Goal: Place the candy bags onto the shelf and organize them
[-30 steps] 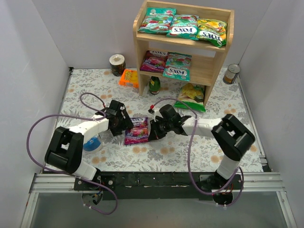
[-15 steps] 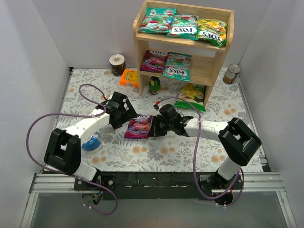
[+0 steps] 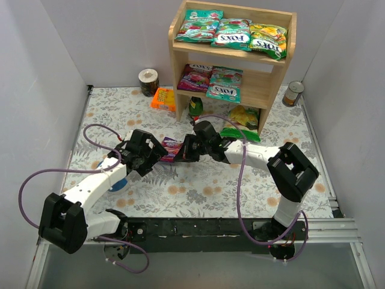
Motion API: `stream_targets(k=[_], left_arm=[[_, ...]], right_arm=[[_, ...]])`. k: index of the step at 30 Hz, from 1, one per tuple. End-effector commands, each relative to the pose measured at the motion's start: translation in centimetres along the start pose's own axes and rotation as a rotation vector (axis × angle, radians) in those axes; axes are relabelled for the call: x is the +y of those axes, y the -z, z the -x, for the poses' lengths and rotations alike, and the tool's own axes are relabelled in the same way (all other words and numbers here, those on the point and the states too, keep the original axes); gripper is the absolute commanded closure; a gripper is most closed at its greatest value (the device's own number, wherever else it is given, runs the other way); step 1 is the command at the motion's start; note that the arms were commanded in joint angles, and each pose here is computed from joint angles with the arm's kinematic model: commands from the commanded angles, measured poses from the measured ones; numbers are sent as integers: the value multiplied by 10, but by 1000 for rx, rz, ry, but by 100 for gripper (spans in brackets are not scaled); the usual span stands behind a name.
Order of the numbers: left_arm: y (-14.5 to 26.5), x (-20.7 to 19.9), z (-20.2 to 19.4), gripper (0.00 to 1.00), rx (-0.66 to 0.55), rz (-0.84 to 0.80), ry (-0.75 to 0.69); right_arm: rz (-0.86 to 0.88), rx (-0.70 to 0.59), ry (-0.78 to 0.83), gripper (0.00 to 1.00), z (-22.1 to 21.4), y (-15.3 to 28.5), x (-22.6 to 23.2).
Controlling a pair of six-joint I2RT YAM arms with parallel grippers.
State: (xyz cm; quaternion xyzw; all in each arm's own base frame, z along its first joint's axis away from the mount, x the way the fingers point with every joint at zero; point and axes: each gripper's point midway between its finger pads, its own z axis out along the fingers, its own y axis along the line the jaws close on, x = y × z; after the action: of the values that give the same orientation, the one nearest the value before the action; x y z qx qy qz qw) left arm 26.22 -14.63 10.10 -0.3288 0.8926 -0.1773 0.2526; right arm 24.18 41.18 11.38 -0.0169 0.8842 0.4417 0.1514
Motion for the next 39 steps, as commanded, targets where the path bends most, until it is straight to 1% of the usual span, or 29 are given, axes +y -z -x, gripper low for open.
stream_targets(k=[1,4,7,13,15,17,19,20,22,27,29,33,35,36,37,38,39], left_arm=[[-1,-21,9,2,-45,-79,35],[-2,-24,13,2,-71,-110,72],[-7,-22,13,2,-78,-103,98],[-12,-16,21,2,-116,-40,132],[-12,-17,25,5,-129,-28,135],[-14,-14,23,17,-118,-1,140],[-18,-13,21,25,-103,21,142],[-18,-14,20,33,-97,18,144],[-19,-15,19,41,-89,17,148],[-16,-21,21,74,-92,-2,148],[-14,-24,23,78,-93,-5,145],[-11,-28,26,81,-97,-6,149],[-9,-33,27,85,-95,-19,152],[-9,-36,28,86,-94,-24,152],[-8,-38,29,89,-95,-28,153],[-7,-43,31,92,-93,-39,154],[-6,-46,31,95,-92,-44,153]], right_arm=[[172,26,-121,99,7,9,51],[203,46,-192,99,3,13,57],[228,60,-255,99,1,17,63],[238,81,-300,99,-5,23,67],[237,83,-303,99,-8,27,67],[221,89,-313,99,-13,27,62],[218,95,-316,99,-16,27,61],[214,102,-319,99,-18,27,60],[208,108,-316,99,-20,26,59],[192,123,-320,99,-25,25,53],[181,134,-324,99,-27,24,51],[162,147,-303,98,-31,26,48],[148,138,-274,89,-32,32,46],[138,128,-254,76,-31,35,44],[109,92,-239,68,-27,37,40],[69,77,-203,55,-27,46,33],[43,25,-180,50,-18,51,29]])
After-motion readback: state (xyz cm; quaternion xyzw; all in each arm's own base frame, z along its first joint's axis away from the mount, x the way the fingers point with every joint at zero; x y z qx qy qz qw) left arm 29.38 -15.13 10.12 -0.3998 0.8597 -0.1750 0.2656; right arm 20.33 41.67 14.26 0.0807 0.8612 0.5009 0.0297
